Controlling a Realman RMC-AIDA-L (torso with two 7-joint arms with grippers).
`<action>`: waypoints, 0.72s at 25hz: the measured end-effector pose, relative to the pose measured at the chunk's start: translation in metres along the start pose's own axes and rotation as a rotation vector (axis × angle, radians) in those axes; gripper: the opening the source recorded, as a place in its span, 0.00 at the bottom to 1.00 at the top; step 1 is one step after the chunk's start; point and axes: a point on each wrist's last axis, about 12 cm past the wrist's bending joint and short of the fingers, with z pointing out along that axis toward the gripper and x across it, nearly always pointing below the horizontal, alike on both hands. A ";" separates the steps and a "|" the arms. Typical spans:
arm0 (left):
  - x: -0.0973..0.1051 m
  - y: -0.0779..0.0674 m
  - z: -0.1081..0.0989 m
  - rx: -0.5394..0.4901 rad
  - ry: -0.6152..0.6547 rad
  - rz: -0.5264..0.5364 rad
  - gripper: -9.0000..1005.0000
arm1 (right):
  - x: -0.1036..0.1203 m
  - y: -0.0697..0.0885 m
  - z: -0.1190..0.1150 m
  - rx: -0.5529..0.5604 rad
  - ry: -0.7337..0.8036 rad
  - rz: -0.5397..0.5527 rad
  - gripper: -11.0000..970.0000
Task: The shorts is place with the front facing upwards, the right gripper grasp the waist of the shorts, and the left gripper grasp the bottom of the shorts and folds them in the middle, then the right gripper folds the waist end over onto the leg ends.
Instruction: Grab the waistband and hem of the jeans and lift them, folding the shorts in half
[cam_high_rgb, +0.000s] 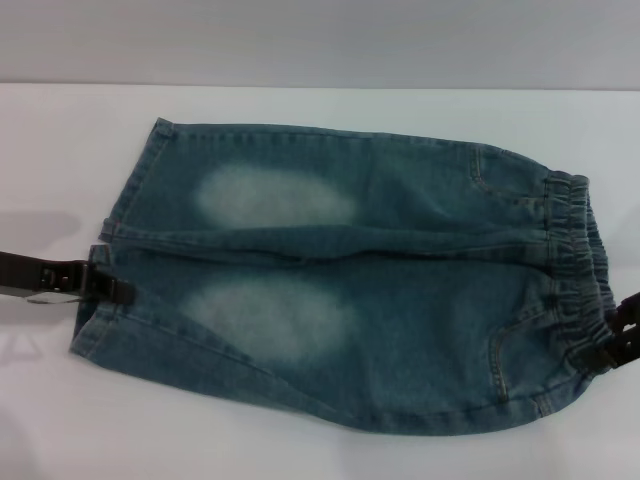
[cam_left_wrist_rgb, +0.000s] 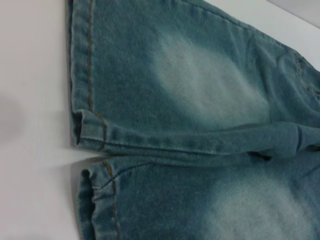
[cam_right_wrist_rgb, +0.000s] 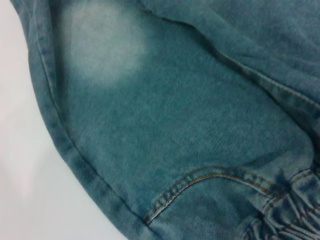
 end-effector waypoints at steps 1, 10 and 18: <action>0.000 0.000 0.000 0.000 0.000 0.000 0.02 | 0.000 -0.001 0.000 0.004 -0.003 -0.001 0.70; 0.001 0.001 0.000 -0.001 0.000 -0.002 0.02 | 0.001 -0.002 0.001 0.010 -0.006 -0.016 0.54; 0.000 0.001 -0.002 -0.003 -0.004 0.001 0.02 | 0.005 -0.003 0.003 0.018 -0.010 -0.008 0.13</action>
